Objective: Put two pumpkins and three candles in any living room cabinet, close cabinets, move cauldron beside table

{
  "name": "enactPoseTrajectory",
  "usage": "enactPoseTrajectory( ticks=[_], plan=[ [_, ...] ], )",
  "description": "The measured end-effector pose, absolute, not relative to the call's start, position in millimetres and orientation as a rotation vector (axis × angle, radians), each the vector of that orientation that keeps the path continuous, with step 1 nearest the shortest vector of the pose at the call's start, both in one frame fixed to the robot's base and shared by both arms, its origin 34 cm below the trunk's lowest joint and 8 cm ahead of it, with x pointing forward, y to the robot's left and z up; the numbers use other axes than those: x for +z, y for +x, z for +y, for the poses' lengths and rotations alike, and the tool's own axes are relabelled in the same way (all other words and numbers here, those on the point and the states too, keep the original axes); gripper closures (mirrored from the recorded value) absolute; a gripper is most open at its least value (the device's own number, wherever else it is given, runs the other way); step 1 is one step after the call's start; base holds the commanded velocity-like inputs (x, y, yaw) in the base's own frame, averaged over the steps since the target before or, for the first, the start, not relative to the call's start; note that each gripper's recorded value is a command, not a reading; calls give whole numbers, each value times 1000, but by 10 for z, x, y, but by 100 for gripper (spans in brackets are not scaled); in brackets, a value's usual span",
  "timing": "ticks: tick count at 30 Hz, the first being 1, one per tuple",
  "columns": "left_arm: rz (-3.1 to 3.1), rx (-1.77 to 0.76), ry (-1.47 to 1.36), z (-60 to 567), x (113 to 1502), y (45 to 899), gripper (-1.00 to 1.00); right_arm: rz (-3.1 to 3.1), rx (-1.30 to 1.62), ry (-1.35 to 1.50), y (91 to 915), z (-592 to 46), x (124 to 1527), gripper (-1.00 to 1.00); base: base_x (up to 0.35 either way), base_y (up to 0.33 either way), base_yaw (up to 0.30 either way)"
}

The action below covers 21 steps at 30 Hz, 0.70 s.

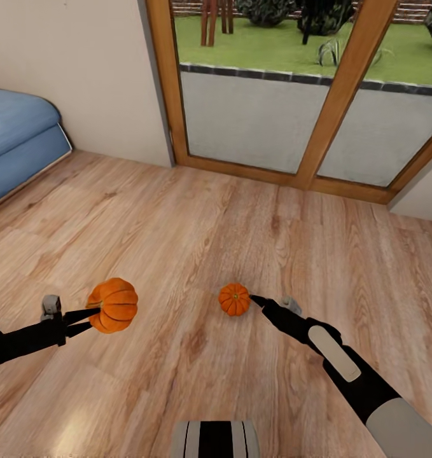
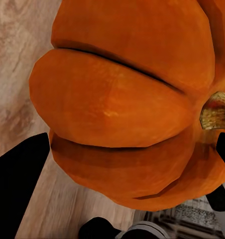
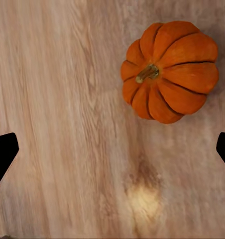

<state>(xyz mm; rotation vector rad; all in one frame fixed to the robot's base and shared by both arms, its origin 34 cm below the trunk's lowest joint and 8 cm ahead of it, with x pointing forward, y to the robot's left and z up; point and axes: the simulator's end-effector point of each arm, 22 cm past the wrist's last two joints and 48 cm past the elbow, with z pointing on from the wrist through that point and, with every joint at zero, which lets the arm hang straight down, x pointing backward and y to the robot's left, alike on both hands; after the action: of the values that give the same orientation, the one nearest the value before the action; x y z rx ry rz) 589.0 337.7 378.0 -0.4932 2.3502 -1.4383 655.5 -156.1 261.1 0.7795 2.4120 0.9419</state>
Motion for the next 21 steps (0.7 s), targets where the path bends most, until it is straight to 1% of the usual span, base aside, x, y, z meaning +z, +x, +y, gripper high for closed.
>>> enactPoseTrajectory(
  ticks=[5,21],
  plan=[
    [2357,-1453,-506,3366,3693,5866,100,2387,921,812,6592,-1662,2522,-100,0,0,0],
    [2405,-1459,-559,3375,3363,5776,100,2412,936,855,6466,-1613,2182,-100,0,0,0]
  ],
)
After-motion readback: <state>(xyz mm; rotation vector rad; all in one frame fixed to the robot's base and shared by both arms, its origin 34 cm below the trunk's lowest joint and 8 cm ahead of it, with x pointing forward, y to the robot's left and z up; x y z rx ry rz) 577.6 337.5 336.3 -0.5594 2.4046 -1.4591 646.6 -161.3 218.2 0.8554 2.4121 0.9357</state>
